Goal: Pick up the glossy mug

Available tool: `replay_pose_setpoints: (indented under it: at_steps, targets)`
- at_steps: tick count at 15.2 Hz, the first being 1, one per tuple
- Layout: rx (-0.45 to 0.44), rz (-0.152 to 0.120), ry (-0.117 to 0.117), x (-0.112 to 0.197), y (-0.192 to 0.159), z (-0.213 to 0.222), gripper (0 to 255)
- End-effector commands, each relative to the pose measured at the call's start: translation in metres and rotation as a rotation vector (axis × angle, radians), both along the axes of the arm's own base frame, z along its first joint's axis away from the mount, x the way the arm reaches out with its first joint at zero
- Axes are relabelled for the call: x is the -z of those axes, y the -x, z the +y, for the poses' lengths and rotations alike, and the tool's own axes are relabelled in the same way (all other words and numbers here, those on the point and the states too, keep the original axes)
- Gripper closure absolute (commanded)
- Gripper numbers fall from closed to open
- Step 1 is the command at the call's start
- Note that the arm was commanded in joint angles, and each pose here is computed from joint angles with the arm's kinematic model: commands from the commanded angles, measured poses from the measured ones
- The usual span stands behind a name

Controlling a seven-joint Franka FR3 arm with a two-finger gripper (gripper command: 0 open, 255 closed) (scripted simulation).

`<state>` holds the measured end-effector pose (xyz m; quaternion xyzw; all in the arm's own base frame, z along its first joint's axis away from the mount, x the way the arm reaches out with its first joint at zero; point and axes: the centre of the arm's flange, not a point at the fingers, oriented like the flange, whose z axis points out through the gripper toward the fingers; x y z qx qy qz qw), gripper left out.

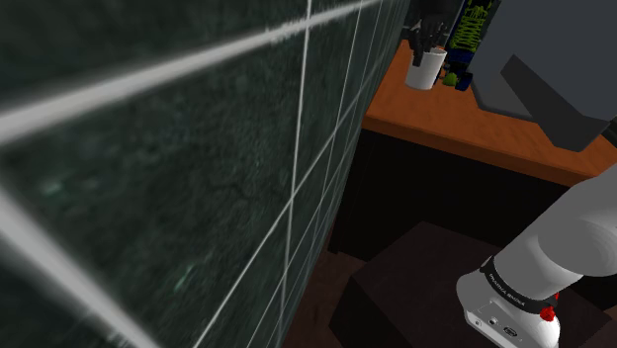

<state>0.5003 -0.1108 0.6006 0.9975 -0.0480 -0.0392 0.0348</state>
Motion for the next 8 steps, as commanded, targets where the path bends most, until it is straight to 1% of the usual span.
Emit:
replay_pose_setpoints:
  at_steps: [1,6,8]
  targets:
    - [0.0,0.0,0.0,-0.011,0.0,0.0,255]
    - [0.0,0.0,0.0,-0.038,0.0,0.0,255]
    - [0.0,0.0,0.0,-0.039,0.0,0.0,255]
